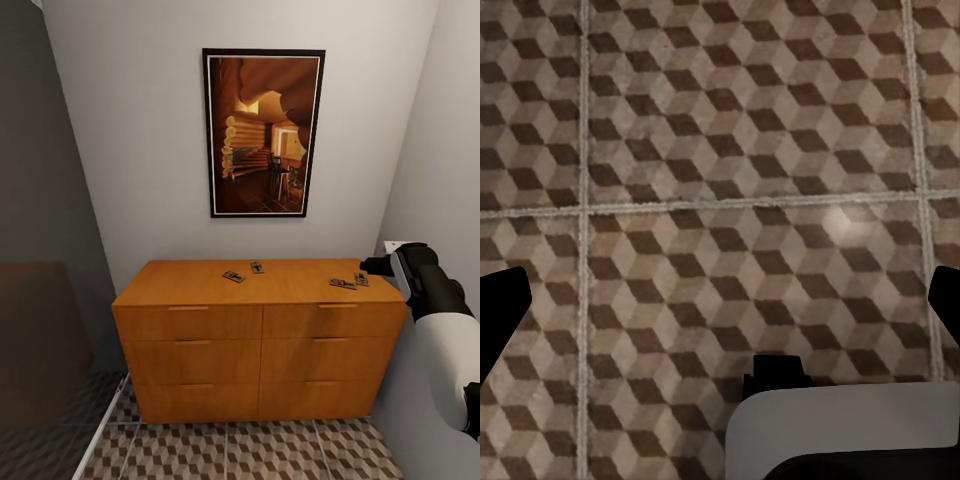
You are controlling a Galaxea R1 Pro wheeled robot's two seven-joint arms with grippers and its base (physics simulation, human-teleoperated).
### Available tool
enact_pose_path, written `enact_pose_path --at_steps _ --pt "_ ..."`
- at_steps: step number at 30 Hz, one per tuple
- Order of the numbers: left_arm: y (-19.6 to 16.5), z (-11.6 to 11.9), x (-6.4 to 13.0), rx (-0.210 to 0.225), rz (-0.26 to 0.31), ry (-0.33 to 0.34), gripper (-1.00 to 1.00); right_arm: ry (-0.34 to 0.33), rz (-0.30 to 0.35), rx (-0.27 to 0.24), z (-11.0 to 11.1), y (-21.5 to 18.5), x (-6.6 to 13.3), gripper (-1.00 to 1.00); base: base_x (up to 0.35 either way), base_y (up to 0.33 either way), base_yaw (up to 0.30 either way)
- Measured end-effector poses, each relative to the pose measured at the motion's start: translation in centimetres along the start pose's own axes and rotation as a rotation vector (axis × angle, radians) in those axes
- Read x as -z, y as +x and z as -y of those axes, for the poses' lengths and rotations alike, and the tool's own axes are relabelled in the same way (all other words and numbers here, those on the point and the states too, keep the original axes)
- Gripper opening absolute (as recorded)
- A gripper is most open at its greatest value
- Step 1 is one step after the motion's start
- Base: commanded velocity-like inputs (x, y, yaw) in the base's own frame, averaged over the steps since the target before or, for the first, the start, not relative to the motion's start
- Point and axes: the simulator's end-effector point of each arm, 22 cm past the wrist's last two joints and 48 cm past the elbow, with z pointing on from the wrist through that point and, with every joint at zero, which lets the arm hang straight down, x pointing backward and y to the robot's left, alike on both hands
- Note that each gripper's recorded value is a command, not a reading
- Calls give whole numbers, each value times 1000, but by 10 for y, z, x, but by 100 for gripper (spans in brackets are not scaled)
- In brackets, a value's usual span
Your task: Take the four mousetraps from the cabinet in the bathroom and place them on the bathroom floor. Make sure all four end up on the same floor surface, and ensure that at least two of them are either under or directly next to the same bathroom sink.
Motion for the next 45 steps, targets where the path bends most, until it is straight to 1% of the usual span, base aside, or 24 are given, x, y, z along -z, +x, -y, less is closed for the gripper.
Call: enact_pose_path --at_steps 8,21,35,42,45 --pt "0 0 0 0 0 0 100 1 0 1 0 0 0 100 30 0 0" --pt "0 0 0 0 0 0 100 1 0 1 0 0 0 100 167 0 0" --pt "0 0 0 0 0 0 100 0 -3 3 0 1 -1 100 19 0 0" --pt "7 0 1 -1 -15 0 100 2 -20 3 1 7 -4 100 1 0 0" --pt "12 0 2 -2 -23 0 100 3 -37 4 1 14 -8 100 0 0 0"
